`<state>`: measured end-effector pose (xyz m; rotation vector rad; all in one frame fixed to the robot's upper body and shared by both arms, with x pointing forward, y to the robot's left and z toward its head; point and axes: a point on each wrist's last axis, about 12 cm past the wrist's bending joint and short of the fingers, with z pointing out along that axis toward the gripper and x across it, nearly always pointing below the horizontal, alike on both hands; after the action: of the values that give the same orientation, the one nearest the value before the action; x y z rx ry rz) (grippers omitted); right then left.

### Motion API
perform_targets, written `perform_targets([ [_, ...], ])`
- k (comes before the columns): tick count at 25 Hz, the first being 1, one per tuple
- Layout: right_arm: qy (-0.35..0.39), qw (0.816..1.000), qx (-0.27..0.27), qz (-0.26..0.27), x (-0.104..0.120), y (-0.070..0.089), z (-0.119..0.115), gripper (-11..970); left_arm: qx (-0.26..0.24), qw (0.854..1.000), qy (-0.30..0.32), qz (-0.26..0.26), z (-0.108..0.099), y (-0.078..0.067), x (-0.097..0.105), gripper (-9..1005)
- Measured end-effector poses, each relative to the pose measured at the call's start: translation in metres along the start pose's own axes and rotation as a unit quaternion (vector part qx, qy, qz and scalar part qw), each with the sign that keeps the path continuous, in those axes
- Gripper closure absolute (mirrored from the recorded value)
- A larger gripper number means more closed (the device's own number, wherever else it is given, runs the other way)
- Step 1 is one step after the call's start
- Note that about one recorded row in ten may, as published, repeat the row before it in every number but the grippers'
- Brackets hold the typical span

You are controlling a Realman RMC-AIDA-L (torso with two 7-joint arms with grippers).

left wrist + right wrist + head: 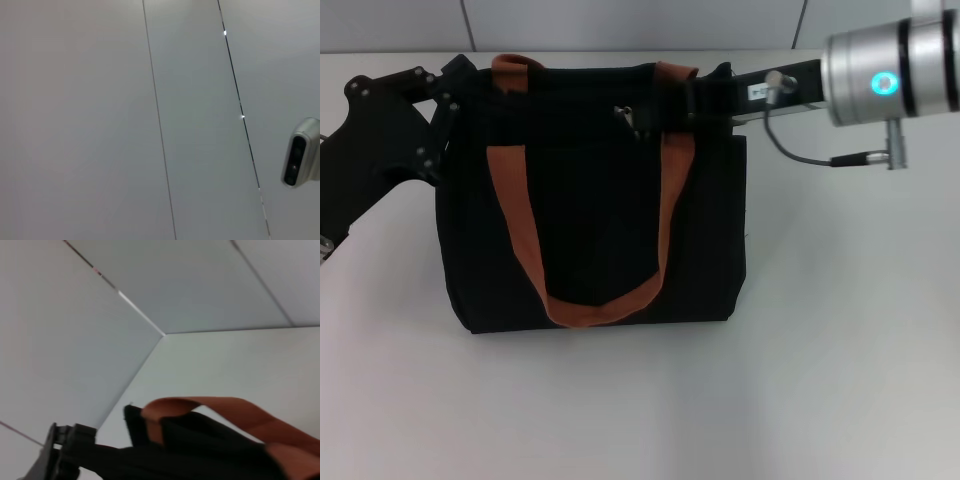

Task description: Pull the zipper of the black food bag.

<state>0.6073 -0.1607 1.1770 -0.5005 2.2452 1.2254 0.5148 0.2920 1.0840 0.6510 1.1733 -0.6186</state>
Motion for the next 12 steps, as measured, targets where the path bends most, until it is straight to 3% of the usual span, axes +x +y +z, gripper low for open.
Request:
perform_targets([
  [8,-0.019,1.000,0.012,0.018,0.009,-0.010,-0.024,841,-0.005,1.000,0.000,0.002,0.000,0.002,-0.001,947],
  [12,-0.035,0.999,-0.017,0.016,0.009,-0.010,-0.027,825,-0.006,1.000,0.000,0.002,-0.001,0.002,0.000,947],
])
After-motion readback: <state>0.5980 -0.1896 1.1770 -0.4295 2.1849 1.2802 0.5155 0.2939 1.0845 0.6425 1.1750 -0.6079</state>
